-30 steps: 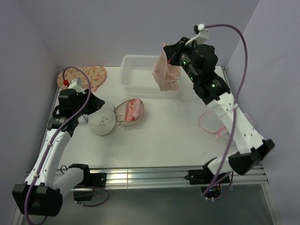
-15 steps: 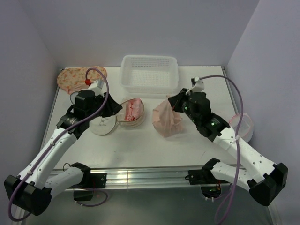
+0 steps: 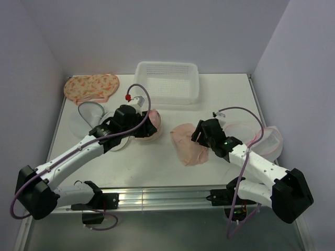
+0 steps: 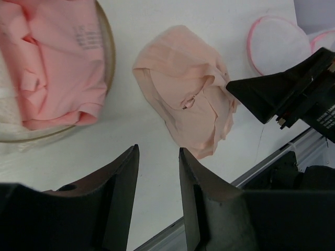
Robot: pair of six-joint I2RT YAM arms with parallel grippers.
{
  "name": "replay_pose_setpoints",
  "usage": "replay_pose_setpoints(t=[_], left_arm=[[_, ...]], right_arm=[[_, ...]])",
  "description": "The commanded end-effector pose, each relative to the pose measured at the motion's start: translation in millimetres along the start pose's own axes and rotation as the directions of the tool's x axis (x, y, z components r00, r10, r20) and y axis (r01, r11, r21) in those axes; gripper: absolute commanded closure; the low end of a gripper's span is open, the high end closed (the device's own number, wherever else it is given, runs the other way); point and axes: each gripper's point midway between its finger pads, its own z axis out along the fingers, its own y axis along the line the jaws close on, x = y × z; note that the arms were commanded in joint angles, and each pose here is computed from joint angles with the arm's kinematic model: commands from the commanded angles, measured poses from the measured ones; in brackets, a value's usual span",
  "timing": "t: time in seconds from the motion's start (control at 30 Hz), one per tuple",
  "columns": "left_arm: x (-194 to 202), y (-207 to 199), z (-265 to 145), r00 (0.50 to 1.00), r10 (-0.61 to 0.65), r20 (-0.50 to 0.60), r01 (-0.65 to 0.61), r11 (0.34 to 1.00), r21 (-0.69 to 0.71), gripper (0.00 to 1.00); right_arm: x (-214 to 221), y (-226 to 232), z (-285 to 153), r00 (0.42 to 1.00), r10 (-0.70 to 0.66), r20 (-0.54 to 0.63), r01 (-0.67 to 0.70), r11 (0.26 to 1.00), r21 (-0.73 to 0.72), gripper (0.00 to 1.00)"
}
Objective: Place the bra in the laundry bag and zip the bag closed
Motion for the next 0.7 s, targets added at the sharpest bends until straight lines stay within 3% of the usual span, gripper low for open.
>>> replay_pose_setpoints(t=[0.0, 0.1, 0.33, 0.67], left_arm=[[7.6, -19.8, 21.6, 1.0, 0.006, 0.01, -0.007, 1.0, 0.029, 0.57], [28.8, -31.9, 38.4, 0.998, 0.033, -0.045, -0.031, 0.999, 0.043, 0.57], [52.2, -54.2, 81.4, 0.994, 0.082, -0.075, -0.078, 0.995, 0.054, 0.58], [80.8, -52.8, 146.3, 0.981, 0.126, -0.145, -0.123, 0.992, 0.028, 0.6]], right_arm=[[-25.5, 6.9, -11.2, 0.996, 0.029, 0.082, -0.029, 1.0, -0.008, 0.25], [-23.0, 4.0, -20.9, 0.996, 0.045, 0.08, -0.043, 0.999, -0.023, 0.16], [0.6, -7.1, -41.0, 0.996, 0.075, 0.049, -0.072, 0.996, -0.057, 0.17], [49.9, 3.5, -25.0, 0.996, 0.077, -0.054, -0.082, 0.993, -0.09, 0.35]])
